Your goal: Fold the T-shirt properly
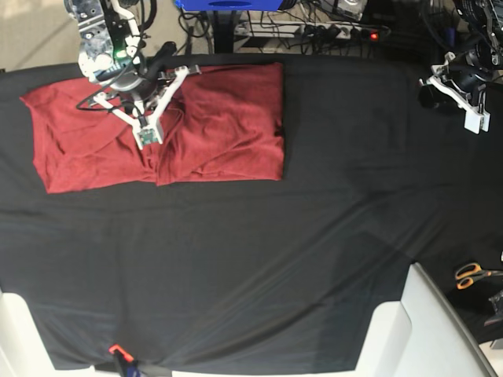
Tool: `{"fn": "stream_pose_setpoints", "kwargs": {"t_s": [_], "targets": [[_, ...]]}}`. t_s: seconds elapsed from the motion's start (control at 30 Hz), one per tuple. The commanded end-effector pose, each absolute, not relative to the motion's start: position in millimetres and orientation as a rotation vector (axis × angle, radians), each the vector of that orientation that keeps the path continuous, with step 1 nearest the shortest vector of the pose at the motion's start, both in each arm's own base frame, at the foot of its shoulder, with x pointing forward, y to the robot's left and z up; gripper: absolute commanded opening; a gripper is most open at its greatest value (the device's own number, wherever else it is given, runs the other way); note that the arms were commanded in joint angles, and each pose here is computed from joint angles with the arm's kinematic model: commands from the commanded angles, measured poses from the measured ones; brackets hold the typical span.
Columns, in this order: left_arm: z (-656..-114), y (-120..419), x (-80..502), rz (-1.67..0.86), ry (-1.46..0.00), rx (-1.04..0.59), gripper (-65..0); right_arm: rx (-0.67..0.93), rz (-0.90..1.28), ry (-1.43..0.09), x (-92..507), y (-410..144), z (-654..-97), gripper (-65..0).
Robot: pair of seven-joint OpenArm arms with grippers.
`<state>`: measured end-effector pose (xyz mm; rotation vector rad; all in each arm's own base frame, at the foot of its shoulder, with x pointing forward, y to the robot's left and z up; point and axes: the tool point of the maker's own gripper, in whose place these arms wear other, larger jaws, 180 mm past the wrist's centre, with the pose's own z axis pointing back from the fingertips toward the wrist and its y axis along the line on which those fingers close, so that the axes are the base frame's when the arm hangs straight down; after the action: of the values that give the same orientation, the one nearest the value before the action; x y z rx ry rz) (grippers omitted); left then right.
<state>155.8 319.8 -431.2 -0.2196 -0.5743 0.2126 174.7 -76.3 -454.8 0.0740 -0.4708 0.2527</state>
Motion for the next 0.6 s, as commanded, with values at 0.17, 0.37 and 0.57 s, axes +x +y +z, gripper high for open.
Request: {"fn": "stream_pose_setpoints", "kwargs": {"t_s": [0.17,0.37,0.57], "targets": [[-422,326,161,0.2,-0.606,-0.21,-65.0,0.077,0.218,-0.487,177,-76,-450,-62.1],[-422,325,162,0.199,-0.607,-0.211,-65.0,0.063,0.131,-0.493,179,-89,-449,-39.5],[-422,326,162,0.2,-0.607,-0.21,-65.0,0.031,0.014,-0.568,193,-111,-437,-35.9]]}}
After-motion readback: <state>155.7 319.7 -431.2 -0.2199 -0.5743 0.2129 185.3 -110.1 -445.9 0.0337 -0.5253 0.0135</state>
